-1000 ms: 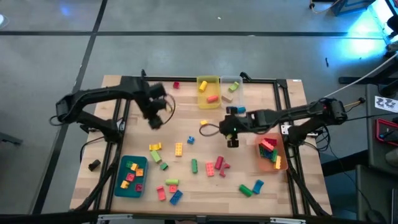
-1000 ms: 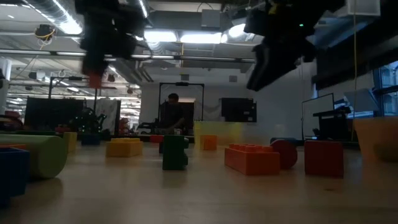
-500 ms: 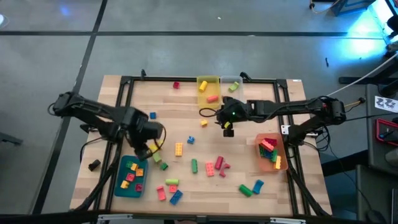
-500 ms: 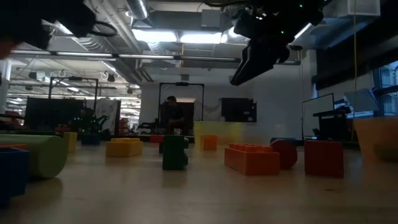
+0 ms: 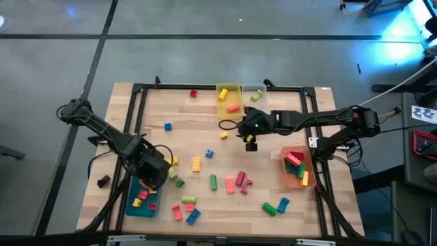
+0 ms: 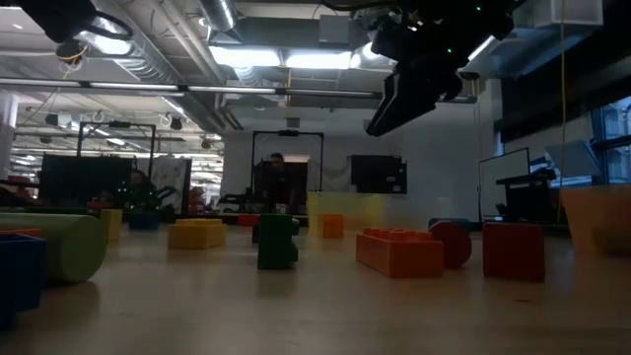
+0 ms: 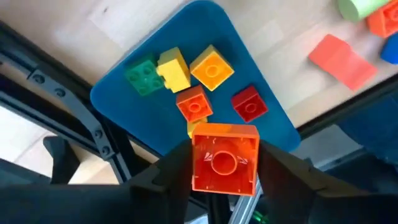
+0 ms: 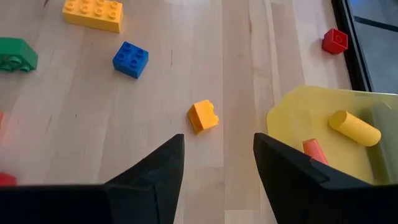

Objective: Sort blocks by size
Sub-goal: Put the orange square game piece into the blue bin, then put the yellow square game piece into the blue bin

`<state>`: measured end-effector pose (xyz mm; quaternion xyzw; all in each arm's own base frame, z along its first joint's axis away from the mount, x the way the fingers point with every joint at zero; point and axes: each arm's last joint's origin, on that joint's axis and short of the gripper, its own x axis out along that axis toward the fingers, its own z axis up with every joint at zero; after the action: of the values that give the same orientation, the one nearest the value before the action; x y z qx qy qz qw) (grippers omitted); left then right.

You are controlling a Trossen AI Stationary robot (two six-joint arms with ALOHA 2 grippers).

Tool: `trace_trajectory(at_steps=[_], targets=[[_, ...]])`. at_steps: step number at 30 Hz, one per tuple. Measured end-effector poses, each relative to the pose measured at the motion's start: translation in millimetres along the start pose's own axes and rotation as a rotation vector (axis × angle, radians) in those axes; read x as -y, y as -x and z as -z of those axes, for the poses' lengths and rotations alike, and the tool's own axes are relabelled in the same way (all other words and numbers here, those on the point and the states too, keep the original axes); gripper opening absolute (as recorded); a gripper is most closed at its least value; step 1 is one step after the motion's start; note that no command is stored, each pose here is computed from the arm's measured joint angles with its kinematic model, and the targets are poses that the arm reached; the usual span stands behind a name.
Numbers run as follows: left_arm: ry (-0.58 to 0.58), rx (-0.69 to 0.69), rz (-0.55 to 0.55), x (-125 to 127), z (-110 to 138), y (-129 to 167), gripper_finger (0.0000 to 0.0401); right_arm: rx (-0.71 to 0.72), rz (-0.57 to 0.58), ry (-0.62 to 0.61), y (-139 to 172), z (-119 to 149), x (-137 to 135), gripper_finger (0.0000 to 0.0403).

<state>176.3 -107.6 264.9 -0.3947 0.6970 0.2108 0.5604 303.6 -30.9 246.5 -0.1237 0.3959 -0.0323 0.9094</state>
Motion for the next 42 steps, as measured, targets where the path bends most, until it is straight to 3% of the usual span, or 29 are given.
trace_trajectory(at_steps=[6,11,18,25,31,37,42], targets=[[0.066,0.039,-0.018,0.1,0.2,-1.7,0.0190,0.005,-0.030,0.044,0.0,0.2,-1.0,0.0195],[0.011,0.088,-0.022,0.3,-1.5,-1.5,0.0199,0.042,-0.051,0.083,-5.7,-2.7,-1.6,0.0195],[-0.097,0.396,0.019,8.8,-11.8,1.0,0.0200,0.053,-0.087,0.171,-48.6,0.2,-7.8,0.0195],[-0.195,0.584,0.022,14.2,-19.5,4.9,0.0200,0.033,-0.056,0.186,-88.2,11.8,-2.9,0.0195],[-0.228,0.613,0.013,14.8,-21.9,6.1,0.0200,-0.007,-0.036,0.148,-101.0,23.9,13.2,0.0195],[-0.252,0.630,0.000,14.7,-22.2,6.3,0.0200,-0.021,-0.143,0.107,-116.5,39.5,22.6,0.0195],[-0.249,0.650,-0.007,14.5,-22.8,6.7,0.0200,-0.008,-0.145,0.120,-128.5,43.7,21.8,0.0195]])
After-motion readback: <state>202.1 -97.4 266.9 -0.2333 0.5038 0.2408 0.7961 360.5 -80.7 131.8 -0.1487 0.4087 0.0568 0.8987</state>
